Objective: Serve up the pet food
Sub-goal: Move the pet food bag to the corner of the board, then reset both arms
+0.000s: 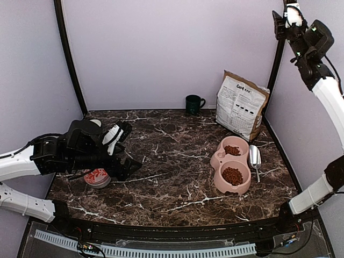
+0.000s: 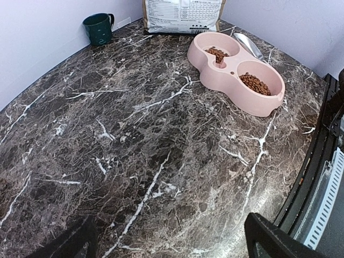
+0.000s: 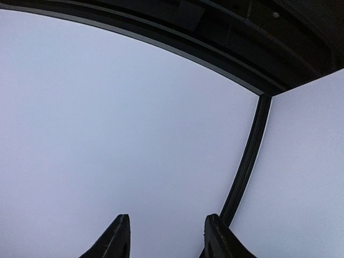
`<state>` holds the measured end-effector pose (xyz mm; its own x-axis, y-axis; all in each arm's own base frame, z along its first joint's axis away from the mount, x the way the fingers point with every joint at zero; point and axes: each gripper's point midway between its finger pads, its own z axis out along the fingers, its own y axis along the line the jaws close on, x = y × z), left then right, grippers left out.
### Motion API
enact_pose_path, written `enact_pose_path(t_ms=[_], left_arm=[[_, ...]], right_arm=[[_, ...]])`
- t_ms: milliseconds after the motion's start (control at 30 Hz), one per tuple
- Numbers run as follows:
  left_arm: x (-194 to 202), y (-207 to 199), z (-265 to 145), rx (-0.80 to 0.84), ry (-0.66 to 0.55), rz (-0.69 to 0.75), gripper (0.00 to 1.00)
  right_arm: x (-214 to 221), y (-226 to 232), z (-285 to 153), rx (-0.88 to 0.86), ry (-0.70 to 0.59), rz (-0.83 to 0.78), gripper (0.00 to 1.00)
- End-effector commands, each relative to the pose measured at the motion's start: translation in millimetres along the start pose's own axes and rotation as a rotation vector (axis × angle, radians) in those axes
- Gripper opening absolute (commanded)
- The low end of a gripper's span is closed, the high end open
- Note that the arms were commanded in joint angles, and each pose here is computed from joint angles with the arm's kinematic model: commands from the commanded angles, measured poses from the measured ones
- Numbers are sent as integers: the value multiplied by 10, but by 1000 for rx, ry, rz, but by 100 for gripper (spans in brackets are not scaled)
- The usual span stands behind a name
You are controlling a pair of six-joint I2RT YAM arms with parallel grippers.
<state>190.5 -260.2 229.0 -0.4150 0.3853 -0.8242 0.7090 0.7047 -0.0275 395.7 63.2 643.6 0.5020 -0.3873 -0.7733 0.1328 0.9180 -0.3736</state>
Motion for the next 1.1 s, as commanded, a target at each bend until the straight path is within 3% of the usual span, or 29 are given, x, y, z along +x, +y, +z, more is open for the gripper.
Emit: enact_pose_path(t_ms=[0,133,367,533,567,833,1067], left_arm=[[-153,85,-144,-34,-50,-39,98],[-174,145,-177,-66,-61,-41,98],[-229,345,-233,-180,-89,-47,99],[-252,505,-269,-274,-115,-40,99],[-250,531,-276,-288,-120,-37,99],[-220,766,-343,-382,-198,-77,99],[-132,1006,-332,-467,-232,-43,99]], right_arm=[[339,426,-25,-138,104,141,50],[371,511,-240,-192,154,241,60],[596,593,-787,-221,252,368,69],[1031,747,-1255,-220,351,442,97],[1174,785,-1365,-210,384,447,99],[2087,756,-2109,0,592,479,100],[2726,675,-2503,190,714,437,100]])
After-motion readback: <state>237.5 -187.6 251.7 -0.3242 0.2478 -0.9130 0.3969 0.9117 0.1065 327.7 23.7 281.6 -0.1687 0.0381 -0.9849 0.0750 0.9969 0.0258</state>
